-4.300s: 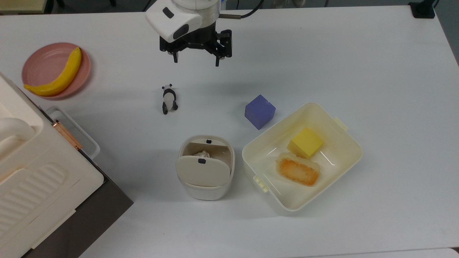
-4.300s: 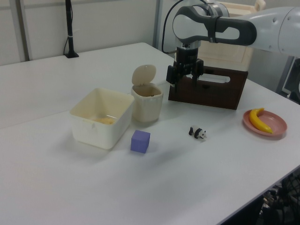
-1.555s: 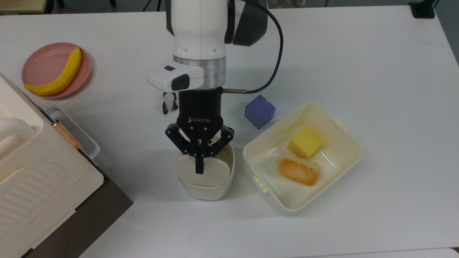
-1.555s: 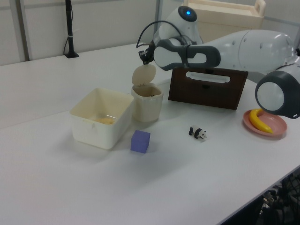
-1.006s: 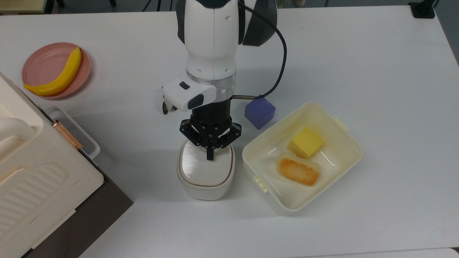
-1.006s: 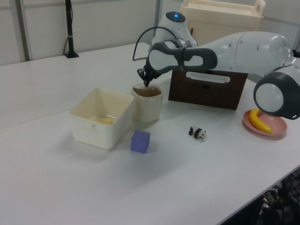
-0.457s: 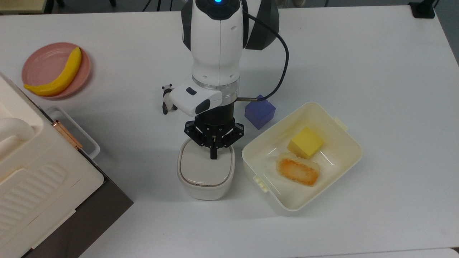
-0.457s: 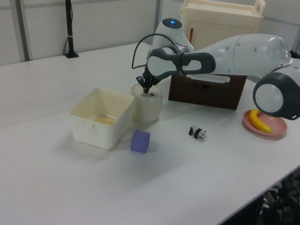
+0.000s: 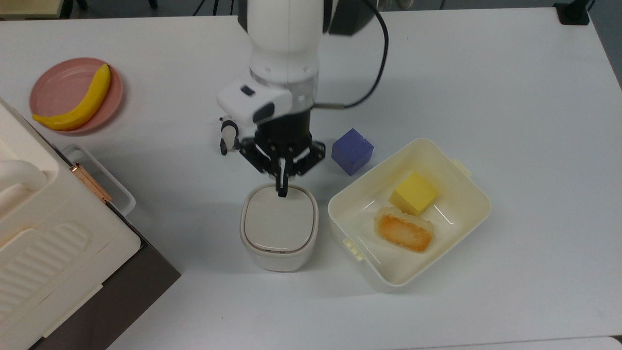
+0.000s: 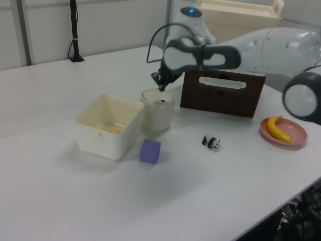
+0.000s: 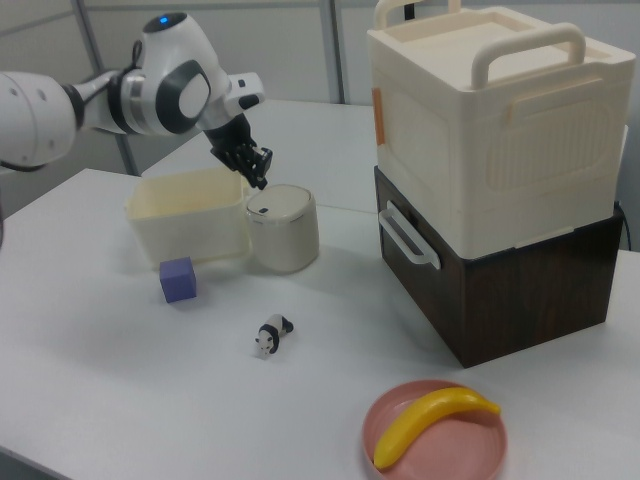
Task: Close the trash can
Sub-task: 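Press the lid shut and lift the gripper off the can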
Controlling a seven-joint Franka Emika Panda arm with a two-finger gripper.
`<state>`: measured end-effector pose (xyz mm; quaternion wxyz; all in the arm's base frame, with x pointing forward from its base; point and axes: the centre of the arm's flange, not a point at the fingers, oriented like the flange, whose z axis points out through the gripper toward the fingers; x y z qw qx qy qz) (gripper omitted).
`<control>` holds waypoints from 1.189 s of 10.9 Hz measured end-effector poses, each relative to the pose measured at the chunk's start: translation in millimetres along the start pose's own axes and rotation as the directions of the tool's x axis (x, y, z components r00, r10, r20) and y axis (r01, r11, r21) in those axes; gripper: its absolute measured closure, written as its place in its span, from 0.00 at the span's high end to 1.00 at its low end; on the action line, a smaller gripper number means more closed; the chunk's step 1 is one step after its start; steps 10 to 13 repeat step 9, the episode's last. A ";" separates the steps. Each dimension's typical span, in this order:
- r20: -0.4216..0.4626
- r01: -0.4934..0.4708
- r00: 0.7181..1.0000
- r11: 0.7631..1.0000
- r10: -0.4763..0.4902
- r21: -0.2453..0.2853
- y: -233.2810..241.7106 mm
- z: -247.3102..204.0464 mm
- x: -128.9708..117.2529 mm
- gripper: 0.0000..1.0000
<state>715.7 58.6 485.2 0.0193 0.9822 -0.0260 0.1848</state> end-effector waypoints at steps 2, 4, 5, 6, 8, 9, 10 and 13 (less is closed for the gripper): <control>0.091 -0.010 0.996 1.000 0.011 -0.013 13.1 -35.8 -22.0 0.41; 0.225 0.014 0.974 1.000 -0.009 -0.023 18.7 -63.8 -50.3 0.72; 0.292 0.039 0.956 0.999 -0.030 -0.022 18.8 -76.9 -63.4 0.85; 0.331 0.045 0.943 0.999 -0.035 -0.022 19.9 -89.0 -72.2 1.00; 0.361 0.058 0.931 0.998 -0.049 -0.016 28.1 -107.2 -82.2 1.00; 0.364 0.062 0.930 0.998 -0.053 -0.013 32.2 -109.3 -85.0 1.00; 0.364 0.062 0.930 0.998 -0.053 -0.013 32.2 -109.3 -85.0 1.00; 0.364 0.062 0.930 0.998 -0.053 -0.013 32.2 -109.3 -85.0 1.00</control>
